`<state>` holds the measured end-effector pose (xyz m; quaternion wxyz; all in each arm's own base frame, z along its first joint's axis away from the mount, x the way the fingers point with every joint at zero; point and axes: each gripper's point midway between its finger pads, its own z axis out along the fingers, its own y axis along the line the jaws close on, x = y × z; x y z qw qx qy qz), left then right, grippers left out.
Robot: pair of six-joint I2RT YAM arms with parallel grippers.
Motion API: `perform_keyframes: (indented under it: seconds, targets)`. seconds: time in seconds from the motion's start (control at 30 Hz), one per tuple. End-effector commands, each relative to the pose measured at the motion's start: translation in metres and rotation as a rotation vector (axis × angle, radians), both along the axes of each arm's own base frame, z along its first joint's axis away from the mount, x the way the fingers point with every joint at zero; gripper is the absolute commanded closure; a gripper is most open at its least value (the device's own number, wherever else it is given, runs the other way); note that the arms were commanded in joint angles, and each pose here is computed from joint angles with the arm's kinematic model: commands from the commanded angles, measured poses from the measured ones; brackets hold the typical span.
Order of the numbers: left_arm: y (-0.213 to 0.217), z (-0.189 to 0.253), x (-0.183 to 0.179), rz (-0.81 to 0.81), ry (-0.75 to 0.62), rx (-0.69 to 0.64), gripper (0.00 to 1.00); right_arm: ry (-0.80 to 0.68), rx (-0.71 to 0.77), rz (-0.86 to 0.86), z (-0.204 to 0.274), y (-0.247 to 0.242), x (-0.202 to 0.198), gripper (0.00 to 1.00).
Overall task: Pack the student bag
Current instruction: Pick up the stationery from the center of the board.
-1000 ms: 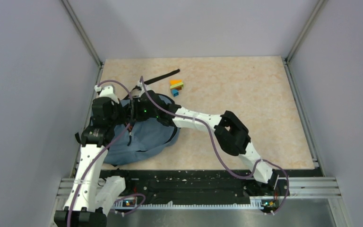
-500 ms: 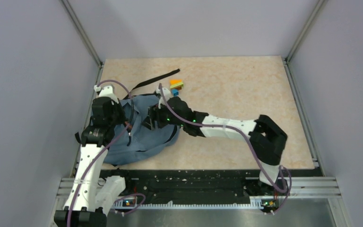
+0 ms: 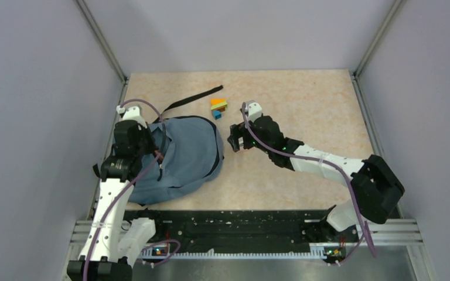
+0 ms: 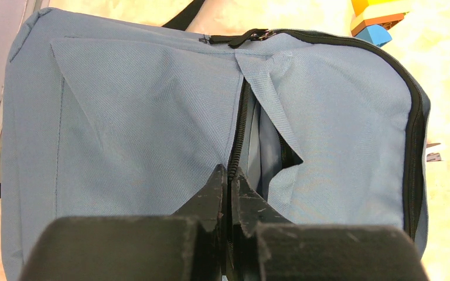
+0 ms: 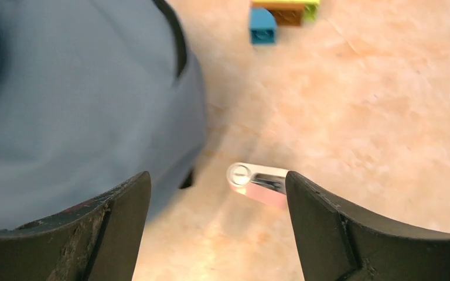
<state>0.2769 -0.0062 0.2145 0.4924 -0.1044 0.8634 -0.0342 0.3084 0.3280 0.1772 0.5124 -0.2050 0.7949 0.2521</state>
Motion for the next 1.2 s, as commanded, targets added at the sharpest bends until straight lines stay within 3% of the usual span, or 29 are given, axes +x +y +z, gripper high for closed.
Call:
perform_keyframes:
  seconds: [0.0, 0.2, 0.6, 0.8, 1.0, 1.17]
  targets:
    - [-0.002, 0.031, 0.011, -0.006, -0.123, -0.007, 1.0, 0.007, -0.179, 0.084, -0.036, -0.013, 0.008, 0.17]
    - [-0.002, 0.034, 0.01, -0.008, -0.132, -0.009, 1.0, 0.047, -0.339, 0.159, -0.084, -0.021, 0.019, 0.22]
    - [-0.006, 0.034, 0.01, -0.024, -0.133, -0.018, 1.0, 0.018, -0.467, 0.169, -0.122, -0.026, 0.036, 0.25]
    - [-0.006, 0.034, 0.01, -0.027, -0.133, -0.022, 1.0, -0.01, -0.465, 0.163, -0.125, -0.024, 0.042, 0.39]
    - [-0.007, 0.034, 0.01, -0.029, -0.132, -0.024, 1.0, -0.018, -0.473, 0.187, -0.127, -0.022, 0.041, 0.41]
    - [-0.007, 0.034, 0.01, -0.029, -0.131, -0.023, 1.0, 0.003, -0.456, 0.228, -0.129, -0.019, 0.032, 0.5]
